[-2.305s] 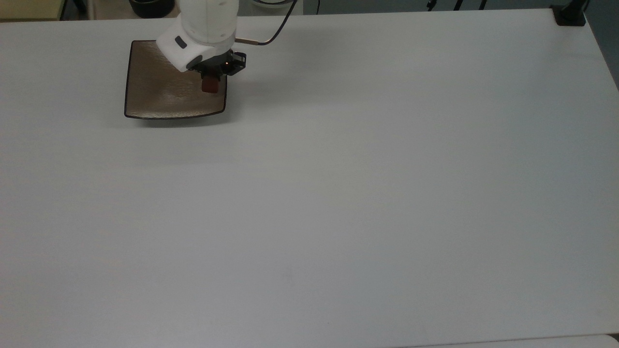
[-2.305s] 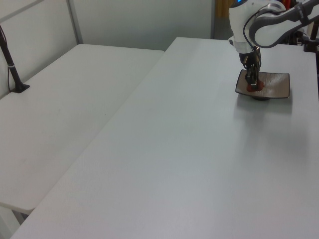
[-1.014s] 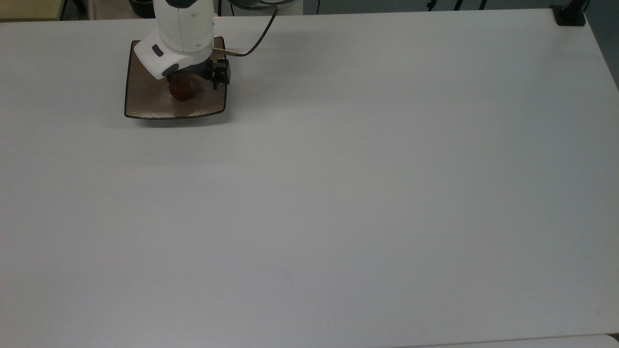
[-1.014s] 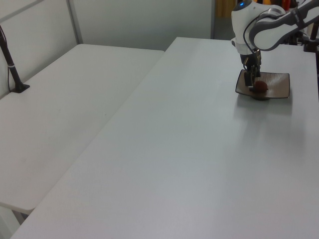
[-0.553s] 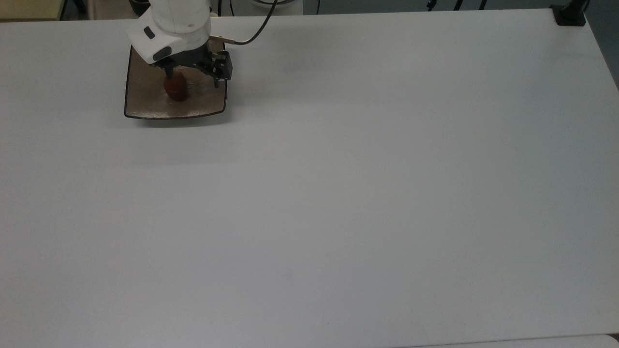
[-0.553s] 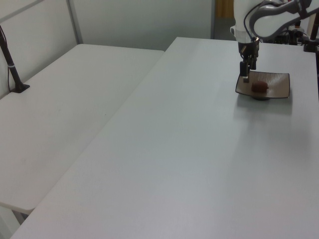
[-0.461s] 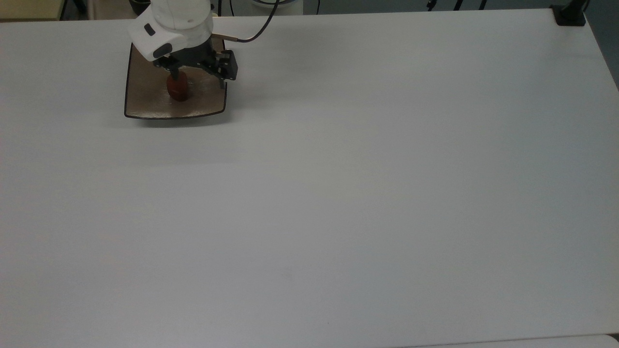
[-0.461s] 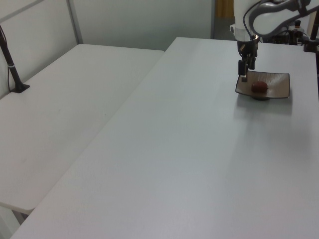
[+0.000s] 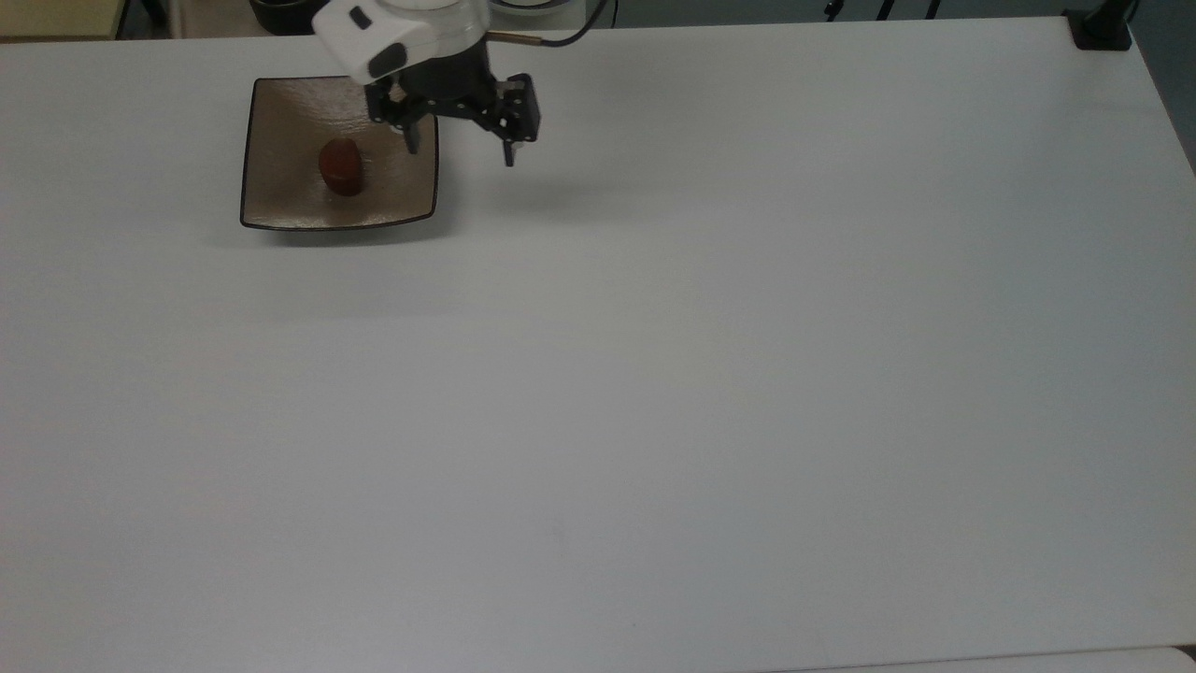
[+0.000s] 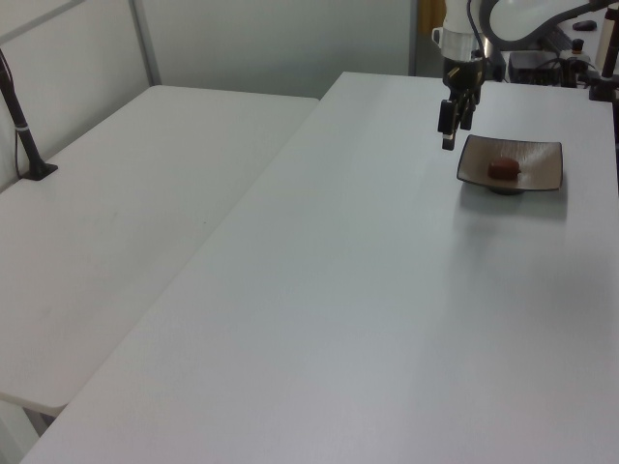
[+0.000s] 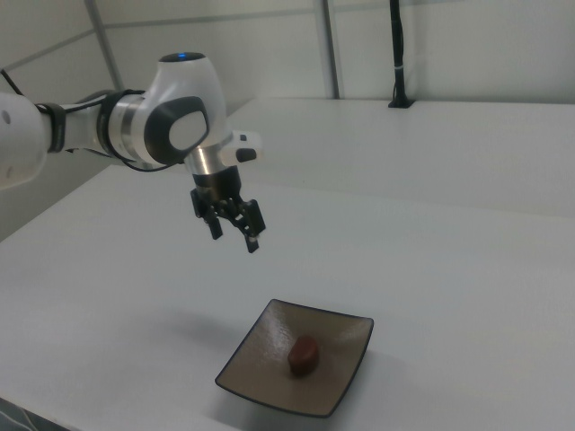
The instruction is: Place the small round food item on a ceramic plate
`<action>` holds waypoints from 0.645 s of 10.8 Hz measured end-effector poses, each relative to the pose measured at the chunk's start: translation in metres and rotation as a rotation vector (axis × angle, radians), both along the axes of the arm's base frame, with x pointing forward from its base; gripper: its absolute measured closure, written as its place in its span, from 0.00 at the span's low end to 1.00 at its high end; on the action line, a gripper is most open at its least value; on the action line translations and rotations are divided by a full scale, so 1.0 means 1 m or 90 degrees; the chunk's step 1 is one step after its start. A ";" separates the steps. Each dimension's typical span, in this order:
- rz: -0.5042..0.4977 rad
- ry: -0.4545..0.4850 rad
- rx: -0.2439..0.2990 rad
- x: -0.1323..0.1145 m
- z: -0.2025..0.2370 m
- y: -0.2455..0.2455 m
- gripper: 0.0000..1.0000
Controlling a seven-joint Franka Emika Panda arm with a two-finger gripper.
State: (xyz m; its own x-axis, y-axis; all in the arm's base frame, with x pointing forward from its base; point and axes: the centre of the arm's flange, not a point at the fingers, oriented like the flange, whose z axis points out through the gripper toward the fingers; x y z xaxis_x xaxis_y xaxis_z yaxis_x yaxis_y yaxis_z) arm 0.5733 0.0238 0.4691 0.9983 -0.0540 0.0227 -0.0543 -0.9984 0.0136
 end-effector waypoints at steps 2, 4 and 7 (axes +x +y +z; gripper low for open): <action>0.023 0.018 -0.001 -0.004 0.014 0.028 0.00; 0.029 0.026 -0.003 -0.007 0.034 0.036 0.00; 0.026 0.019 -0.002 -0.006 0.042 0.034 0.00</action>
